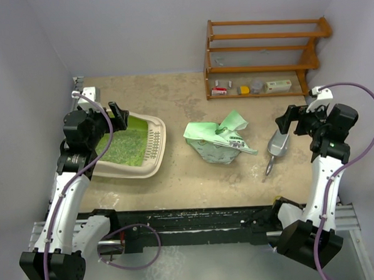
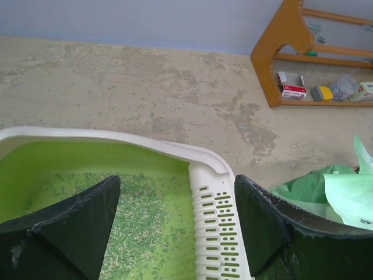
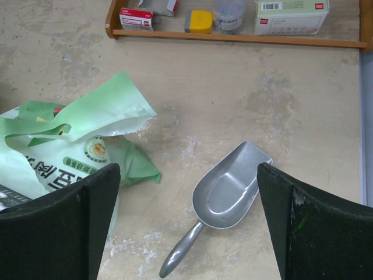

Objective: Fill the litter box with clean litter
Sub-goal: Reset both arms

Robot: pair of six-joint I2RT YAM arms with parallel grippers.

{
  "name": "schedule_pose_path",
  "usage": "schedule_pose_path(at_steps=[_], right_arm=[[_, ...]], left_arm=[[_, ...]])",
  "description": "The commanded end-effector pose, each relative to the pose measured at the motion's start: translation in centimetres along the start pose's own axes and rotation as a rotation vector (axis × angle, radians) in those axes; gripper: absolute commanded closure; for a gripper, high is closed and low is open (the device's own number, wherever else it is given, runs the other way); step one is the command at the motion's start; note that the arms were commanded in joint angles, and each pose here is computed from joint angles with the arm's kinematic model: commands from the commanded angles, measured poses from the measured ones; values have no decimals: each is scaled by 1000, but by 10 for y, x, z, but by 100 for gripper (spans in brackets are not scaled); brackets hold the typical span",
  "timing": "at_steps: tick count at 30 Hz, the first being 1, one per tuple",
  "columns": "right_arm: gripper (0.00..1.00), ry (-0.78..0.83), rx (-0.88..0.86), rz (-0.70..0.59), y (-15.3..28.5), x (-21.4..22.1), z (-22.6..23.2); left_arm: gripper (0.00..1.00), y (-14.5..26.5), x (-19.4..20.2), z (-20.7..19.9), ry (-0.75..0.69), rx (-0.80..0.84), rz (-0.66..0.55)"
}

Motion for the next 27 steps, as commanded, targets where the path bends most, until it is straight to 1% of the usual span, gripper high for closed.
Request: schedule_pose_path(at_steps=[1, 13, 27], right_arm=[[0, 47, -37, -33, 4, -13, 7], [0, 94, -60, -57, 3, -20, 10], [0, 80, -81, -27, 3, -15, 12]], left_arm=[[24, 0, -13, -2, -24, 22, -54], [24, -2, -10, -1, -25, 15, -43], [25, -2, -10, -1, -20, 18, -37]])
Point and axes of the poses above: each gripper's point midway between its finger pads, its own y axis back along the fingers, its own z axis along the line the jaws close on, x = y × z, the point moved 4 cm from there along y, back along the fingers, and after that the axes turned 13 degrees about -y, right-handed, at the moved point
